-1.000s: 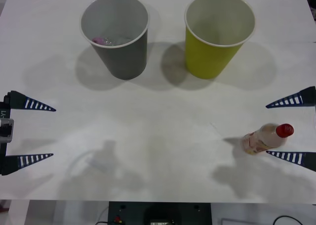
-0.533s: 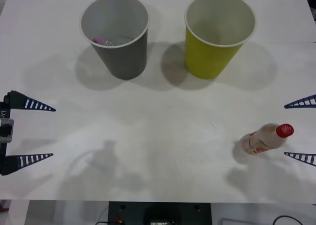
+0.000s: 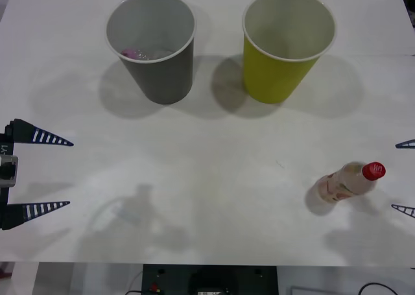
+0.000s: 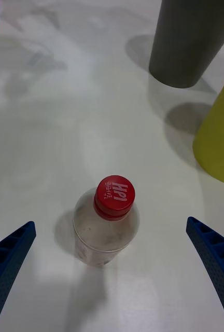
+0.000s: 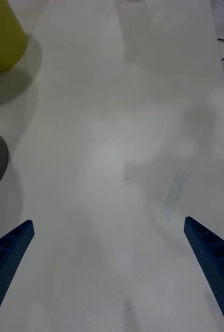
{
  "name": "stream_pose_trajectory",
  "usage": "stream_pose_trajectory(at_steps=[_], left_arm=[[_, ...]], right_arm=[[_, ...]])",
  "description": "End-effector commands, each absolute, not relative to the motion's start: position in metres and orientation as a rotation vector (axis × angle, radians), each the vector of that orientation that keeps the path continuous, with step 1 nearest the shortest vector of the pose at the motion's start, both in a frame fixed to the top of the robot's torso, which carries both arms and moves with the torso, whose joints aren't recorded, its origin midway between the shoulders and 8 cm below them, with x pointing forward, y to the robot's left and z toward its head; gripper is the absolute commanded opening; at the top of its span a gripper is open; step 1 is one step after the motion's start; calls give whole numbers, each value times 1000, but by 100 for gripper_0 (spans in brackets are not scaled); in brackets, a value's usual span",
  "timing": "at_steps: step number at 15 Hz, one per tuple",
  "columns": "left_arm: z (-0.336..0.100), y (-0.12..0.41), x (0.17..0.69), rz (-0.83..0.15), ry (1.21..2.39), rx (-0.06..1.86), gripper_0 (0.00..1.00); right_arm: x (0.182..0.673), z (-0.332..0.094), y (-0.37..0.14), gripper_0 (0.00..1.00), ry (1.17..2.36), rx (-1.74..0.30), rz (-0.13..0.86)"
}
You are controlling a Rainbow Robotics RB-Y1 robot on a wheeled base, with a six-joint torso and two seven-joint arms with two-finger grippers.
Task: Put the can into the green bin and the plastic bottle into the gray bin
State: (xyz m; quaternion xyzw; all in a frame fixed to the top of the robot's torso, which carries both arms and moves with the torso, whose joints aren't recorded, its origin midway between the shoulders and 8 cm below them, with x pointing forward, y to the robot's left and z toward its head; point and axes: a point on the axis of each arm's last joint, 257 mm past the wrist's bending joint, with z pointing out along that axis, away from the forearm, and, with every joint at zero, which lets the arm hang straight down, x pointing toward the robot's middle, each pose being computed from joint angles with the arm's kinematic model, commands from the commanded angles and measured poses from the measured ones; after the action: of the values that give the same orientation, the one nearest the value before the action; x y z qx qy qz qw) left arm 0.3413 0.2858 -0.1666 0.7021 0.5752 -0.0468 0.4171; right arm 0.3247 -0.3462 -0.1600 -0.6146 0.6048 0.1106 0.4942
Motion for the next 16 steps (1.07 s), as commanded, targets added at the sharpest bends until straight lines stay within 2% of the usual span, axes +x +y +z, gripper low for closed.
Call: stream_pose_trajectory(at_steps=[1, 4, 16], left_arm=[[-167, 286, 341, -118, 1444, 1762, 100], [-167, 286, 341, -118, 1444, 1762, 100], [-167, 286, 341, -118, 1444, 1762, 100]], right_arm=[[324, -170, -355, 100, 1453, -1464, 255], [324, -183, -359, 100, 1440, -1414, 245], [333, -229, -358, 100, 1480, -1077, 313]])
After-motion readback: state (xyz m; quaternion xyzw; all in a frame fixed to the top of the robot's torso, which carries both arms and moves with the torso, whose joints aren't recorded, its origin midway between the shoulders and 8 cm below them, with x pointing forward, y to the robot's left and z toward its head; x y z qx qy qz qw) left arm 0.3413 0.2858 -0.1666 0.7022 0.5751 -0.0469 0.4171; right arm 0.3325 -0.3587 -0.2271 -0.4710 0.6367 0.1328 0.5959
